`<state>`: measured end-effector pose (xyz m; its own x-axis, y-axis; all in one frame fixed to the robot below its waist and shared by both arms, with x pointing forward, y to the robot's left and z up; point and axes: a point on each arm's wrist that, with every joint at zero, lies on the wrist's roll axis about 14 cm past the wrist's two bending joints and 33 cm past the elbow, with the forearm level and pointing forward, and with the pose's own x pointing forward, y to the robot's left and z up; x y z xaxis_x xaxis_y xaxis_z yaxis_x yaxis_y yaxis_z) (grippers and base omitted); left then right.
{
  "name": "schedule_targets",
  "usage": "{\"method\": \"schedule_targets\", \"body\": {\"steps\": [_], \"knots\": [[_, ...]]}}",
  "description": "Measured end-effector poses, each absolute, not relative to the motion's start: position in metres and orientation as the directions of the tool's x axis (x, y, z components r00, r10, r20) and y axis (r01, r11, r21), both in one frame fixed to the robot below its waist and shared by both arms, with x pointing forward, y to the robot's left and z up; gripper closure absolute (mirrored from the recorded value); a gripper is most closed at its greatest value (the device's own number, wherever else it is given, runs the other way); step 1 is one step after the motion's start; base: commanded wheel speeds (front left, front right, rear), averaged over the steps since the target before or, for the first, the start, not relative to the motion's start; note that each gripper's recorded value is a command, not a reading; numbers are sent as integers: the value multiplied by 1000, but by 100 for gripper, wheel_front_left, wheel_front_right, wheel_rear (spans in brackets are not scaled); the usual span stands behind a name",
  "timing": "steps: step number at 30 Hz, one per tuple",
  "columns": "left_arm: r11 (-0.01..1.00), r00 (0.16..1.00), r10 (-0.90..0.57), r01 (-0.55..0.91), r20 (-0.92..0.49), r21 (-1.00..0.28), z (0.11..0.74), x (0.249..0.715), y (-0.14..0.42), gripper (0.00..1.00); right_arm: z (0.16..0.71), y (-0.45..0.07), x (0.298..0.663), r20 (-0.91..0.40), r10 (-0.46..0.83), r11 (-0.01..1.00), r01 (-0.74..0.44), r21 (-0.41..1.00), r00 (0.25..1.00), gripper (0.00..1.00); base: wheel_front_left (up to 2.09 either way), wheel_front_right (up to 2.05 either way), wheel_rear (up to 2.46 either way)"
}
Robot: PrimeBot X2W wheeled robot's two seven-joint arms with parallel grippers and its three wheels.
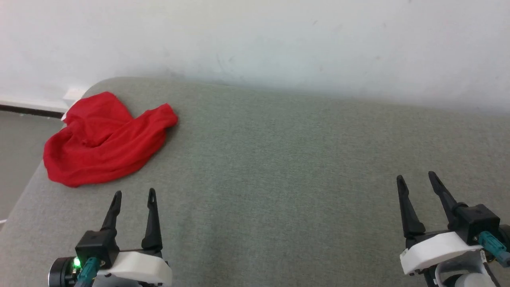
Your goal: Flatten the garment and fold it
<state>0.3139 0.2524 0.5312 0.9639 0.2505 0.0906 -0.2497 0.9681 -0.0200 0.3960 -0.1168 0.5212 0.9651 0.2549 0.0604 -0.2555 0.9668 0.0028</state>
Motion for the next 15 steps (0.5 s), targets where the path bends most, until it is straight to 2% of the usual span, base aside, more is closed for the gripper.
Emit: {"method": "schedule_targets", "body": {"steps": [15], "knots": [[926,921,376,-373,103,-52,531,285,286,0,517,-76,405,68,363,931,-364,11,929,0,0,0,0]]}}
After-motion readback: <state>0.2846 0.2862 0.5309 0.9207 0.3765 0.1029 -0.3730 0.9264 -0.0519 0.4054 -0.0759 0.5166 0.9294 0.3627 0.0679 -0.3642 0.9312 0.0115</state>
